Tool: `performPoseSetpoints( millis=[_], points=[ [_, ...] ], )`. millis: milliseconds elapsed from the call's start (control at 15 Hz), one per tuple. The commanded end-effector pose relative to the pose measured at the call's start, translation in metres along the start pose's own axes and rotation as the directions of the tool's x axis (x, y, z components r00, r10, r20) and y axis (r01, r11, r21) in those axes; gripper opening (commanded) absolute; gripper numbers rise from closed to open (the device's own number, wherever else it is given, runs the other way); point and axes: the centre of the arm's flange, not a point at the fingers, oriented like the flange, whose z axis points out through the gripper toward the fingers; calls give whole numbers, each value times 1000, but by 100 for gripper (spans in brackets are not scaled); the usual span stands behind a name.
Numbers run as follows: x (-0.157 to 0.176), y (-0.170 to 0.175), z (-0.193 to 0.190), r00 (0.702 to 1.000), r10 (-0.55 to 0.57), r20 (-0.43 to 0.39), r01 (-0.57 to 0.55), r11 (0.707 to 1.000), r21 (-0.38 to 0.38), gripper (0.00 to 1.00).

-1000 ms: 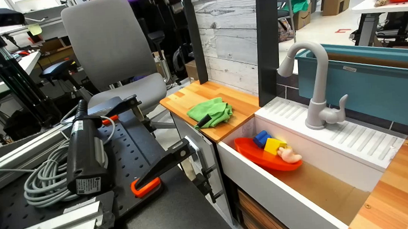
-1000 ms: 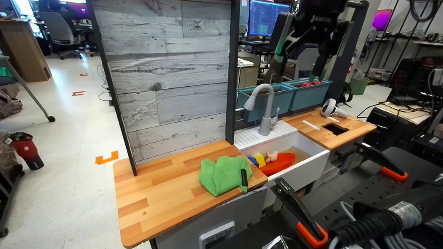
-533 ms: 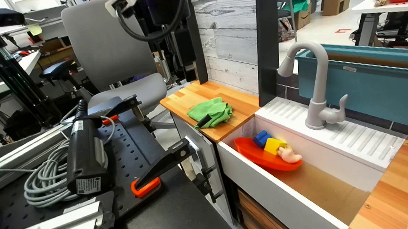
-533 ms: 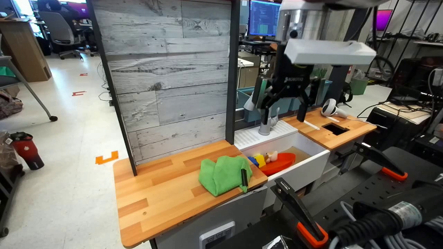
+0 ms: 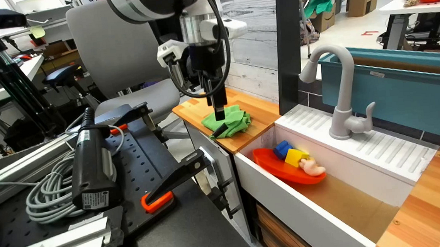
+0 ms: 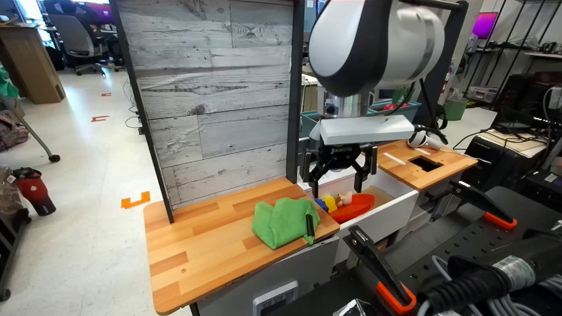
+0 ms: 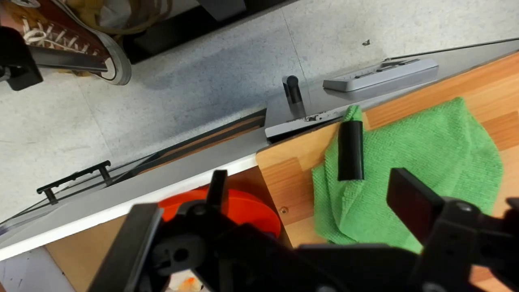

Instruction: Pick up the green cloth and put it back down

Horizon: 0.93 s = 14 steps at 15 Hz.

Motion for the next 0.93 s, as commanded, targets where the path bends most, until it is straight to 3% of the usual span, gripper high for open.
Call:
performPoseSetpoints(
  millis=[0,533,600,667,867],
  points=[
    [27,-24,34,1000,30,10,-30,999,-21,100],
    [56,-54,63,999,38,-24,-38,999,-22,100],
    [57,-56,64,999,39,-20,-40,999,-21,75],
    [59,-57,65,999,40,-21,-40,999,-21,72],
    [62,-59,69,999,40,-18,-40,999,-19,49]
  ],
)
